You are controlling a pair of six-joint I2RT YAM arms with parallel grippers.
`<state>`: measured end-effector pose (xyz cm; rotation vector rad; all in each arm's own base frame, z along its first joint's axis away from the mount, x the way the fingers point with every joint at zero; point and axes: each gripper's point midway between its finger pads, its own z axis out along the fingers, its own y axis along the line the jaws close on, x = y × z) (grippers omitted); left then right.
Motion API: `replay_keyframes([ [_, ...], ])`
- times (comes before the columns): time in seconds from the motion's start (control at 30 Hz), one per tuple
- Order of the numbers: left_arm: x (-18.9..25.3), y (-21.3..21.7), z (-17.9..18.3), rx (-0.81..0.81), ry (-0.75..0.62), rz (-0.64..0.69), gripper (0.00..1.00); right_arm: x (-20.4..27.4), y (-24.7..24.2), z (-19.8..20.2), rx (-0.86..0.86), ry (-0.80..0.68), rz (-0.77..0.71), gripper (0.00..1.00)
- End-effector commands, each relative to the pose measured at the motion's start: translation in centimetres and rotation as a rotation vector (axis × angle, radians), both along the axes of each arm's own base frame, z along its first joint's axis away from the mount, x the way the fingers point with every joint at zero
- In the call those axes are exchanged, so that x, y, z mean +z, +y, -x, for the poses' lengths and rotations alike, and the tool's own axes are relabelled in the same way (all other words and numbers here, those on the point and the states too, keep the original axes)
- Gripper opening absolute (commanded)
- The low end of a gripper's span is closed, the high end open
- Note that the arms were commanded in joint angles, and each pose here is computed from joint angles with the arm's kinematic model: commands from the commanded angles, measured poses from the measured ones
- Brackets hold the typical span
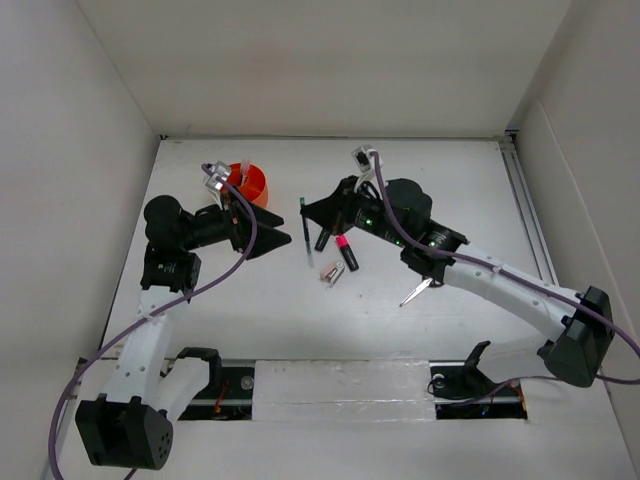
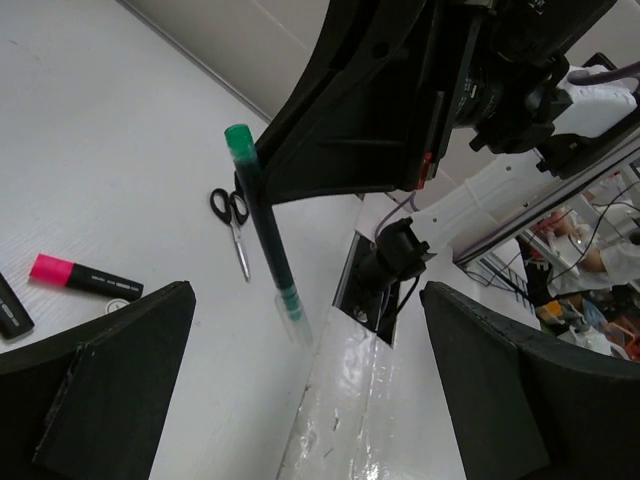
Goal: Sort the stationery into containers
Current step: Pick up the pen from the center of the board, then place the pen in the storage box.
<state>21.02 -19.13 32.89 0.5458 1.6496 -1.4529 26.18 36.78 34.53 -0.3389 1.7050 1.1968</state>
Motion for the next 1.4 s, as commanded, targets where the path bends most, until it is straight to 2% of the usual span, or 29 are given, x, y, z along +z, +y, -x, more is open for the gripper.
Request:
replay_keyframes([
  [0.0,1.5,-0.1,1.5,-0.071,-0.105,0.008,0.95,7.6,1.5,1.4,0.065,-0.159,-0.174,0.0],
  [0.1,1.3,-0.1,1.4,-0.072,-0.087,0.01,0.87,8.8,2.4,1.8,0.09,-0.161,-0.217,0.0],
  [0.13,1.3,-0.1,1.4,-0.072,-0.087,0.01,0.87,8.7,3.0,2.2,0.113,-0.164,-0.22,0.0],
  [0.2,1.4,-0.1,1.3,-0.072,-0.096,0.011,0.78,9.5,3.2,2.4,0.131,-0.161,-0.256,0.0],
  [0.27,1.4,-0.1,1.5,-0.081,-0.097,0.009,0.77,10.9,3.3,3.3,0.161,-0.19,-0.305,0.0],
  [0.3,1.4,-0.1,1.5,-0.081,-0.097,0.009,0.72,11.0,3.3,3.3,0.163,-0.181,-0.311,0.0],
  [0.6,1.7,0.0,0.8,-0.04,-0.106,-0.006,0.61,8.8,5.7,4.7,0.241,-0.137,-0.296,0.0],
  [0.7,1.4,0.0,0.4,-0.029,-0.087,-0.006,0.55,7.9,5.7,4.6,0.241,-0.127,-0.284,0.0],
  [0.87,1.6,0.0,0.2,-0.02,-0.096,-0.007,0.37,7.4,6.0,5.2,0.259,-0.12,-0.277,0.0],
  [0.93,1.5,0.0,0.3,-0.02,-0.085,-0.008,0.36,7.4,6.0,5.3,0.269,-0.121,-0.276,0.0],
  [1.0,1.5,0.1,0.1,-0.011,-0.085,-0.007,0.3,6.9,6.1,5.3,0.269,-0.115,-0.269,0.0],
  [1.13,1.7,0.1,-0.3,0.011,-0.092,-0.009,0.27,6.2,6.1,5.3,0.268,-0.101,-0.254,0.0],
  [1.23,2.0,0.2,-0.7,0.037,-0.093,-0.01,0.04,5.9,6.1,5.3,0.268,-0.094,-0.246,0.0],
  [1.27,2.0,0.3,-0.9,0.053,-0.089,-0.016,0.0,5.5,6.4,5.4,0.281,-0.088,-0.238,0.0],
  [1.37,1.8,0.9,-2.6,0.152,-0.084,-0.029,0.0,4.6,6.7,5.6,0.308,-0.091,-0.21,0.0],
])
